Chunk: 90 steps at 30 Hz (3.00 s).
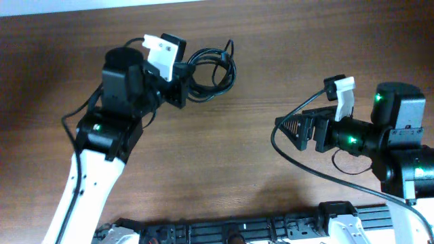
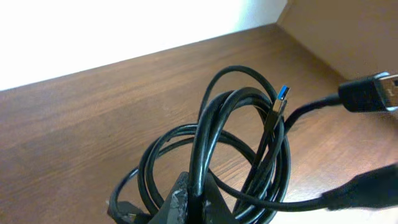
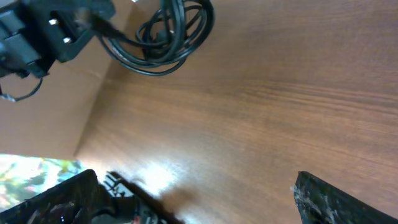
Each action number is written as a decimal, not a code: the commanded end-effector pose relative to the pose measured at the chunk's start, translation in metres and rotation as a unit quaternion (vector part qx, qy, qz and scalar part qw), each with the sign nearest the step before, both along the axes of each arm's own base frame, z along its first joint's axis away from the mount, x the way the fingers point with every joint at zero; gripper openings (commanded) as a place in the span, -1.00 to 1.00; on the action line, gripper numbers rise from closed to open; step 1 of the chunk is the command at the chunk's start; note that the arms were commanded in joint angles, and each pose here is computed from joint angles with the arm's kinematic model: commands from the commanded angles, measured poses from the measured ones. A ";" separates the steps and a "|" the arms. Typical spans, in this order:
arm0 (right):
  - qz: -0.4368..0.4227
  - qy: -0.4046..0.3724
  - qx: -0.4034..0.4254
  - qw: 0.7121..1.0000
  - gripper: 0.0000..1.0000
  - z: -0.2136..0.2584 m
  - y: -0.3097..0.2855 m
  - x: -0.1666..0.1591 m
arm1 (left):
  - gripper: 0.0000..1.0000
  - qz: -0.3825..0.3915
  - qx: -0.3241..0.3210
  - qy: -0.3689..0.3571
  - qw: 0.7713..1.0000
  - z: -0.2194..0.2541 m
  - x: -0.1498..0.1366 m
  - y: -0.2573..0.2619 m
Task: Untangle cables
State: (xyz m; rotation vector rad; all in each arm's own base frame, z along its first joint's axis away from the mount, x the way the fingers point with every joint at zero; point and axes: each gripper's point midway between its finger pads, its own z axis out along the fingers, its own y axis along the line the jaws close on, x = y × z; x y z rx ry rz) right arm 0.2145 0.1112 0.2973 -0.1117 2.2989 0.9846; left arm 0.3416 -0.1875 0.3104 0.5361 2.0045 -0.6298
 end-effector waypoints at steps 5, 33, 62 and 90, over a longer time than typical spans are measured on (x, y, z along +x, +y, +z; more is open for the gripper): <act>0.005 0.045 0.049 0.998 0.98 0.002 0.008 0.006 | -1.00 -0.141 -0.088 -0.070 0.984 0.071 -0.063 -0.025; 0.185 -0.178 -0.119 0.959 0.84 0.003 0.067 0.022 | -1.00 0.018 -0.226 0.072 0.971 0.078 -0.042 -0.007; 0.129 -0.318 -0.198 0.918 0.32 0.024 0.067 0.102 | -1.00 0.052 -0.358 0.259 0.896 0.079 -0.060 -0.016; -0.177 -0.298 0.044 0.937 -0.67 0.138 0.017 0.101 | -1.00 0.210 -0.231 0.269 0.911 0.002 -0.045 0.026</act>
